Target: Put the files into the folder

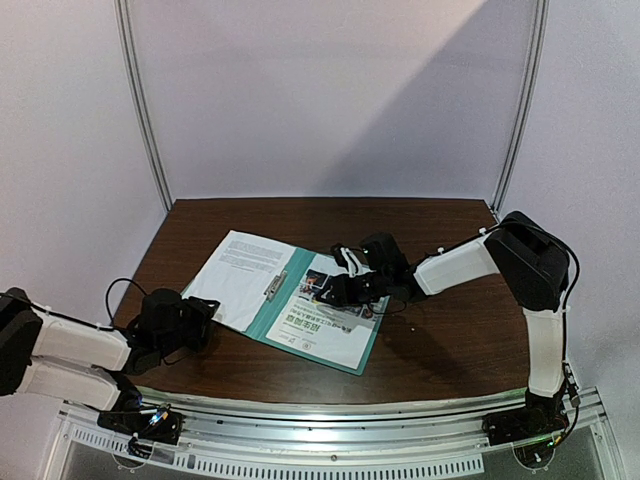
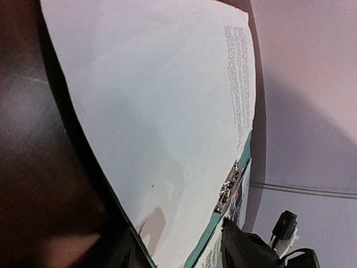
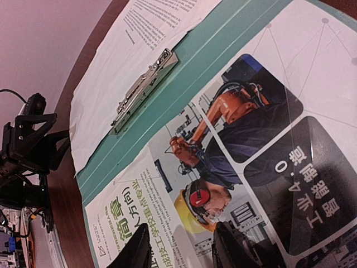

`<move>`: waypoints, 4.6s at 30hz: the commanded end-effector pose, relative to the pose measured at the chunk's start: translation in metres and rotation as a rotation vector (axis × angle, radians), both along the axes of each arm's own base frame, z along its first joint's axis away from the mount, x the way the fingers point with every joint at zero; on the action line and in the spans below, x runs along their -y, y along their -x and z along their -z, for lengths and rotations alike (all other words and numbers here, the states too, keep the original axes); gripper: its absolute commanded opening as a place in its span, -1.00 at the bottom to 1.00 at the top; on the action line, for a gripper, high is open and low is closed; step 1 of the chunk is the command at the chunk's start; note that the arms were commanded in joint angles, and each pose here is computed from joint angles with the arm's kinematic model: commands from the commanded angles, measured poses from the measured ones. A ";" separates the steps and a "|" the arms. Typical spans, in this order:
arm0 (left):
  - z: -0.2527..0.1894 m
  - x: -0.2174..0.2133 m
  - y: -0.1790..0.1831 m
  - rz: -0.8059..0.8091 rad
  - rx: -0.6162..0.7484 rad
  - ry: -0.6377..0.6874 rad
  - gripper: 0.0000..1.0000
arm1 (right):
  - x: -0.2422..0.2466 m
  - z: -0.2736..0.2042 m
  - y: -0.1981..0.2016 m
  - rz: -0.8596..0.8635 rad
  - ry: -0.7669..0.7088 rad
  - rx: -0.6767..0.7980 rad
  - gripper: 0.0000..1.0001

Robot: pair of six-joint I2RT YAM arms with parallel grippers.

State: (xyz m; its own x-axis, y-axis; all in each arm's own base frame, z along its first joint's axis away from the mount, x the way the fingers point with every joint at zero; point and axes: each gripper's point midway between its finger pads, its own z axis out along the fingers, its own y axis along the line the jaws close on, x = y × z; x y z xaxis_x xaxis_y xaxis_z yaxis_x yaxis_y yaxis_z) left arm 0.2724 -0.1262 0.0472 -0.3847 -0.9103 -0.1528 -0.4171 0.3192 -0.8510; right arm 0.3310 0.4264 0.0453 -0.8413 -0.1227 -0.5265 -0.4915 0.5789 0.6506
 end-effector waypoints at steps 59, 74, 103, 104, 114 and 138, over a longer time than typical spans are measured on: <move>-0.105 0.231 0.045 1.008 0.732 -1.620 -1.00 | 0.243 -0.079 -0.050 0.567 0.281 -0.007 -0.15; -0.069 0.319 0.128 1.622 0.782 -1.496 0.59 | 0.283 -0.122 -0.051 0.659 0.361 0.129 -0.04; 0.012 0.247 -0.030 1.257 0.092 -0.852 0.55 | 0.174 -0.094 -0.043 0.342 0.292 0.098 0.06; 0.014 0.250 -0.032 1.251 0.090 -0.844 0.52 | 0.176 -0.095 -0.043 0.345 0.299 0.104 0.06; 0.017 0.269 -0.034 1.251 0.115 -0.760 0.35 | 0.181 -0.097 -0.043 0.355 0.317 0.123 0.07; -0.012 0.361 -0.045 1.276 0.361 -0.619 0.28 | 0.196 -0.110 -0.032 0.369 0.340 0.180 0.07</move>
